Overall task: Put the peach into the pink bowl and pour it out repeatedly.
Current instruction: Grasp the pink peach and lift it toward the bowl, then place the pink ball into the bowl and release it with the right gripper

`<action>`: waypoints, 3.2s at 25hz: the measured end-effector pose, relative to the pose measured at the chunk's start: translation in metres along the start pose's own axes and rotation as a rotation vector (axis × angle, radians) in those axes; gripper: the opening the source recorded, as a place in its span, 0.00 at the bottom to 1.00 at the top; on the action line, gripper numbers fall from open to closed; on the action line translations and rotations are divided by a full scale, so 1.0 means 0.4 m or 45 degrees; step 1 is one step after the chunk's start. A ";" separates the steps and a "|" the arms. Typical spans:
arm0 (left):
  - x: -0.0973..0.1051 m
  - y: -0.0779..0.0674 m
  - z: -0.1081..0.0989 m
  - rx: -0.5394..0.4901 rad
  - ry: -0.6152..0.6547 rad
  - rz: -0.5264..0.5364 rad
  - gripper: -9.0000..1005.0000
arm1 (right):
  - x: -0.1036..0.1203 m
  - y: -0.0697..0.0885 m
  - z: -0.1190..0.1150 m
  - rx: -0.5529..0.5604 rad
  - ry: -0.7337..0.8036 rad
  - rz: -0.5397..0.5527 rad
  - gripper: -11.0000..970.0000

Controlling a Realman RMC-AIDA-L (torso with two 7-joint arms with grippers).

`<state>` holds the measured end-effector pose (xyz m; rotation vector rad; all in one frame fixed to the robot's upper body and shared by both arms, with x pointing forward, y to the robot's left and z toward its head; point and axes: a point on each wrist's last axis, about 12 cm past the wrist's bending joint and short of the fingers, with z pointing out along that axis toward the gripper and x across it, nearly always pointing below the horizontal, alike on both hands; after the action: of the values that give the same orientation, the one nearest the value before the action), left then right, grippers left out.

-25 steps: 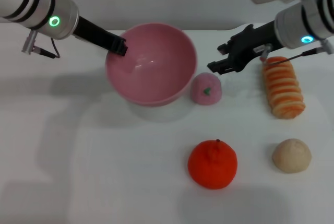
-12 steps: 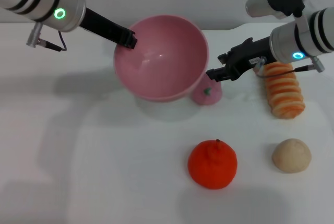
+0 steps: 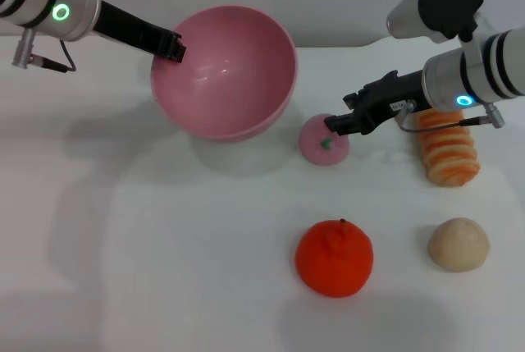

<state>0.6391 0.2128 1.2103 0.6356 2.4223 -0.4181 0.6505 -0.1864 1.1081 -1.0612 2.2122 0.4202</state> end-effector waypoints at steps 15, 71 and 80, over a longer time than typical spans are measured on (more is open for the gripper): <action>0.002 -0.010 0.002 0.016 0.015 0.004 0.06 | 0.027 0.028 0.050 0.031 -0.026 0.055 0.55; 0.047 -0.026 0.045 0.056 0.064 0.010 0.07 | -0.166 0.169 -0.228 -0.149 -0.695 -0.441 0.05; 0.042 -0.028 0.044 0.056 0.059 0.019 0.07 | -0.155 0.168 -0.206 -0.150 -0.665 -0.446 0.21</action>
<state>0.6297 0.2015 1.1880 0.6889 2.4565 -0.4561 0.5932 -0.1522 1.2117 -1.2107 1.5271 0.5958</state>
